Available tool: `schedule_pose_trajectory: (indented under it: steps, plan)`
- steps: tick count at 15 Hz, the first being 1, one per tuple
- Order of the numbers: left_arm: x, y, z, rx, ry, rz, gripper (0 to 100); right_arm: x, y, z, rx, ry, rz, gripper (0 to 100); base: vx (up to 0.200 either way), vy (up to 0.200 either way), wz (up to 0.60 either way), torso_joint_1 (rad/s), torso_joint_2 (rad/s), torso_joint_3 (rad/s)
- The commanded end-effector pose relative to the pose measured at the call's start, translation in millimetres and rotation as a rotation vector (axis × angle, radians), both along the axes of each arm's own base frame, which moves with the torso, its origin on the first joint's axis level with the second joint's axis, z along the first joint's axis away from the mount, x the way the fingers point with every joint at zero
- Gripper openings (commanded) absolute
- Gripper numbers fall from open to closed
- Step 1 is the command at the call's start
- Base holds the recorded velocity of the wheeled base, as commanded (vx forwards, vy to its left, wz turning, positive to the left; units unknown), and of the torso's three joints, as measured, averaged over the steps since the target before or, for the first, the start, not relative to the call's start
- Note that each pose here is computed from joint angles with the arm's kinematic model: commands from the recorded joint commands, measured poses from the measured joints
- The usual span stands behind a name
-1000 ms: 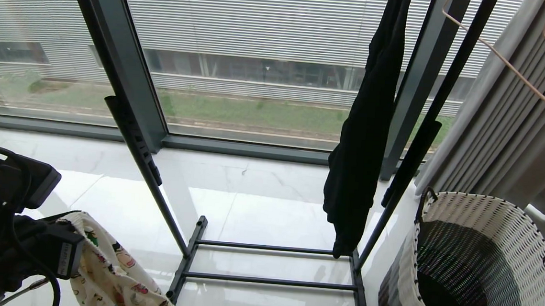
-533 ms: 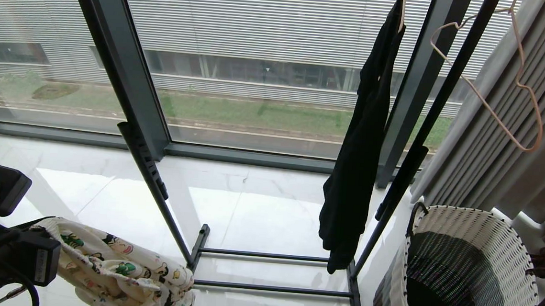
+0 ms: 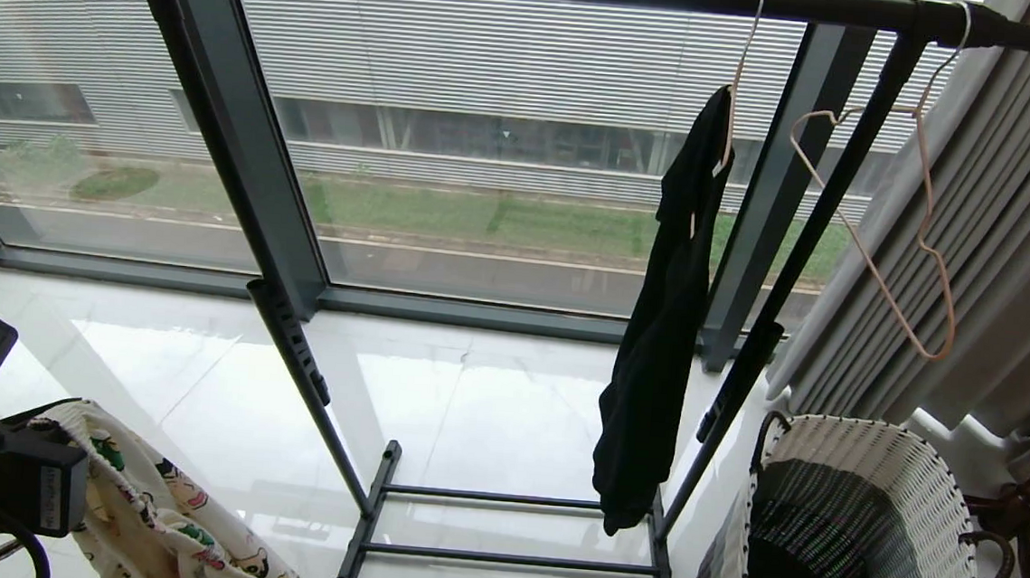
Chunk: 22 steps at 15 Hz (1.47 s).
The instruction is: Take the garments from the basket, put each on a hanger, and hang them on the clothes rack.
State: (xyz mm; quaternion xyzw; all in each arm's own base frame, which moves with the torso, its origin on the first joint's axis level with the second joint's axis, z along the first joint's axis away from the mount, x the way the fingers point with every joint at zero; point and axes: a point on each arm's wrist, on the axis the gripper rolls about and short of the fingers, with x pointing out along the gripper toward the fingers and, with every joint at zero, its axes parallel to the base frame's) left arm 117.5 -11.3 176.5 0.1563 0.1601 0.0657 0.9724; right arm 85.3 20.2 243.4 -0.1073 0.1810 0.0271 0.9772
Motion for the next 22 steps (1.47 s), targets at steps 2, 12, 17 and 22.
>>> schedule_pose_trajectory:
  steps: [2, 12, 17, 22]
  plan:
    - [0, 3, 1, -0.001, -0.006, 0.026, 0, 11, 4, -1, -0.003, 0.010, 0.000, 100, 0.000, 0.000, 0.00, 0.225, -0.50, -0.281]
    - [1, 4, 2, -0.002, -0.007, 0.031, 0, 21, 7, -4, 0.070, 0.031, -0.018, 100, 0.000, 0.000, 0.00, 0.184, -0.40, -0.227]
    - [0, 3, 1, -0.002, -0.005, 0.022, 0, 46, 16, -1, 0.229, 0.003, -0.015, 100, 0.080, 0.000, 0.00, 0.001, 0.00, 0.000]
    - [0, 3, 1, -0.002, -0.005, 0.022, 0, 49, 18, 0, 0.255, 0.003, 0.036, 100, 0.200, 0.000, 0.00, 0.004, 0.00, 0.000]
